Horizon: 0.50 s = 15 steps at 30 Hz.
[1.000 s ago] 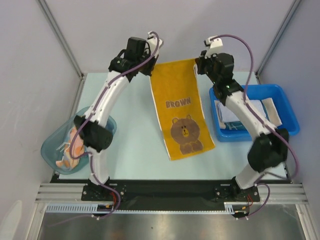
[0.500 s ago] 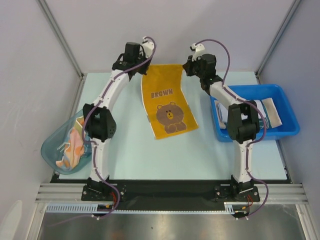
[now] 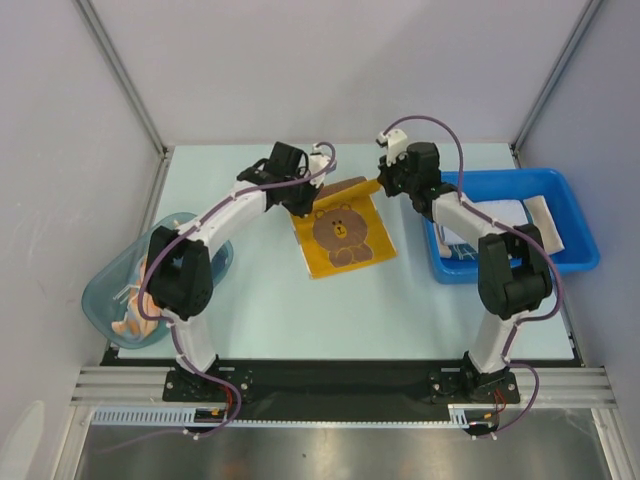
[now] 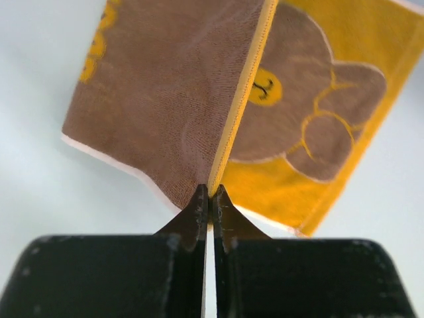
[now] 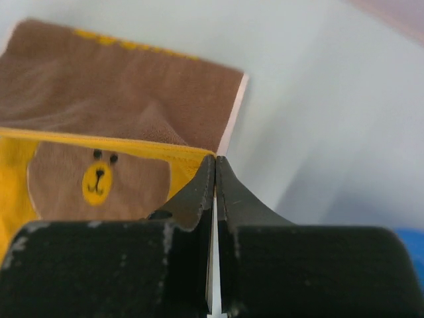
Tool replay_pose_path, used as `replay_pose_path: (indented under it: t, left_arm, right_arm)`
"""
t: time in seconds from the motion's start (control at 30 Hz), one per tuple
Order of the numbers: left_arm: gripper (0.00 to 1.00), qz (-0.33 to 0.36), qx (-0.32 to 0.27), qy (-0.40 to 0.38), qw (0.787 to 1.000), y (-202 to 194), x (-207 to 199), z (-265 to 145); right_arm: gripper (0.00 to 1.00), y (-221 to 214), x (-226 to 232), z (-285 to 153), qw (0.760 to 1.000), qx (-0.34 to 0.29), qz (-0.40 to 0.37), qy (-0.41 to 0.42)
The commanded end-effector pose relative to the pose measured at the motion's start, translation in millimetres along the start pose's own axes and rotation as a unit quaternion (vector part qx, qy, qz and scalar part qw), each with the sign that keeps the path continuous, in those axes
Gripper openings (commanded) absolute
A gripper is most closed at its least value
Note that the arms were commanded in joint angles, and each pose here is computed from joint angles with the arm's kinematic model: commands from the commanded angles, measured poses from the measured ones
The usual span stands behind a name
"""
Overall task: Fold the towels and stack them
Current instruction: Fold the towel
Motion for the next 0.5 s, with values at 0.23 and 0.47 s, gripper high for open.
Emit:
replay_pose_path:
  t: [0.23,0.47]
  left_arm:
    - [0.00,-0.030,0.025,-0.046,0.998,-36.2,-35.8,-7.5]
    - [0.00,-0.035,0.055,-0.073,0.995,-54.6,-64.0,2.0]
  right_arm:
    - [0.00,-51.4,2.8,-37.7,0.995,0.072,-0.019,-0.068]
    - [0.00,-63.6,5.4,-53.1,0.993,0.086,-0.021,-0.080]
Point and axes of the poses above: each gripper's point midway between its finger pads, its own z axis out along the fingers, its own x axis along the line the jaws close on, y = z × x, the point moved 5 cm from there along -z, back along the fingers, and after that the axes turned 3 degrees about z, right-handed, at the moved point
